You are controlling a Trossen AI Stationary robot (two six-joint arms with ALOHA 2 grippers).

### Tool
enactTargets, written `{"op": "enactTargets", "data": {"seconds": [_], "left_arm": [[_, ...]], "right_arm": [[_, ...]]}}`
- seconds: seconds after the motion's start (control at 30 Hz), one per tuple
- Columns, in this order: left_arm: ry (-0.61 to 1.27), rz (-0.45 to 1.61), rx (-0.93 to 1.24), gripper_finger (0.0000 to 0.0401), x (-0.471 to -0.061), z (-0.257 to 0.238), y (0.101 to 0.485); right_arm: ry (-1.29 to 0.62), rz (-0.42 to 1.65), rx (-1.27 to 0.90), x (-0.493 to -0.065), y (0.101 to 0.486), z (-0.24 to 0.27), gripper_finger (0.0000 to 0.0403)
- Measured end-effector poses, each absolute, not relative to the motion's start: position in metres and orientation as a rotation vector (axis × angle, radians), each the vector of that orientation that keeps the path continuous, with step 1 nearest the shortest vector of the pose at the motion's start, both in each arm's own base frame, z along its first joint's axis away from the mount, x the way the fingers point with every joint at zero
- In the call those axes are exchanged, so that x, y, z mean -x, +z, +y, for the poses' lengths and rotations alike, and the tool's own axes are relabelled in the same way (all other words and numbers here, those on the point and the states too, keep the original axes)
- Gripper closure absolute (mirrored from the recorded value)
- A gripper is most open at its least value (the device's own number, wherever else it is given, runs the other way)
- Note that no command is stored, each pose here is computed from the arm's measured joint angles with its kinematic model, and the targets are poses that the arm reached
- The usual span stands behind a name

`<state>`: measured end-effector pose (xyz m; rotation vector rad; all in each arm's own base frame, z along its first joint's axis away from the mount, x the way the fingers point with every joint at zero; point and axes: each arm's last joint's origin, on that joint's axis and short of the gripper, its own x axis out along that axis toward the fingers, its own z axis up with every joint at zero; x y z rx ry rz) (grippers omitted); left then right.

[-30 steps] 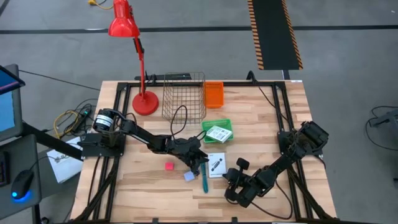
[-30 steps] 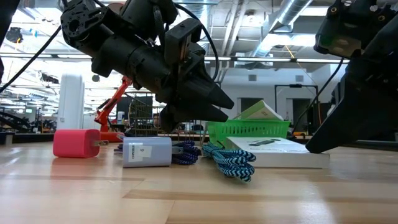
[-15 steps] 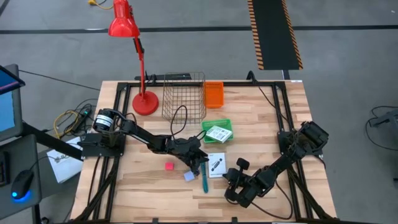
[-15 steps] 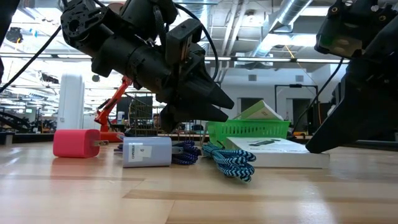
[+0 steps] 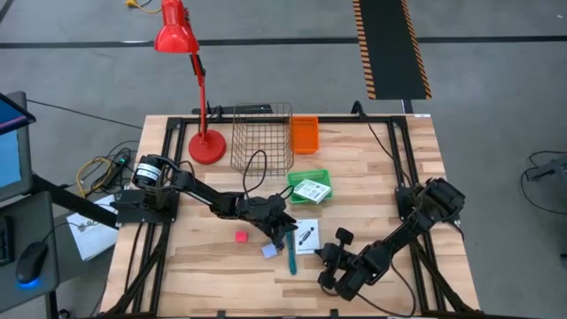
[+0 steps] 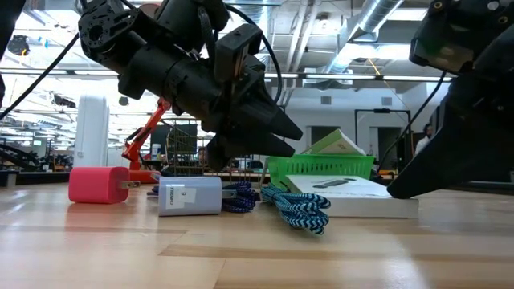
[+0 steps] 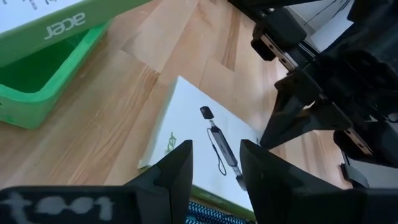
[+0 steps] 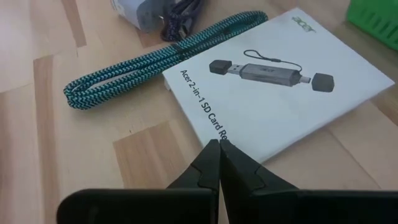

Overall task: Pick and place items into bin
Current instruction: Put the card reader box into the green bin

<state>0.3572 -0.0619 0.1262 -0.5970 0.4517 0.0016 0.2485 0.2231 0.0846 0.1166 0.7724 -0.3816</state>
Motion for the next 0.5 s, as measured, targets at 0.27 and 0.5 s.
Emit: {"op": "enactTargets", "data": {"seconds": [0.27, 0.5], "left_arm": [[-0.032, 0.445, 0.607, 0.028, -0.3577, -0.0629, 0.1279], [-0.084, 0.465, 0.654, 0.028, -0.3575, -0.0648, 0.1284]], "right_arm": [[-0.395, 0.776, -0.122, -0.2484, 0.085, 0.2232, 0.0403], [-0.415, 0.76, -0.128, -0.248, 0.0813, 0.2239, 0.0403]]}}
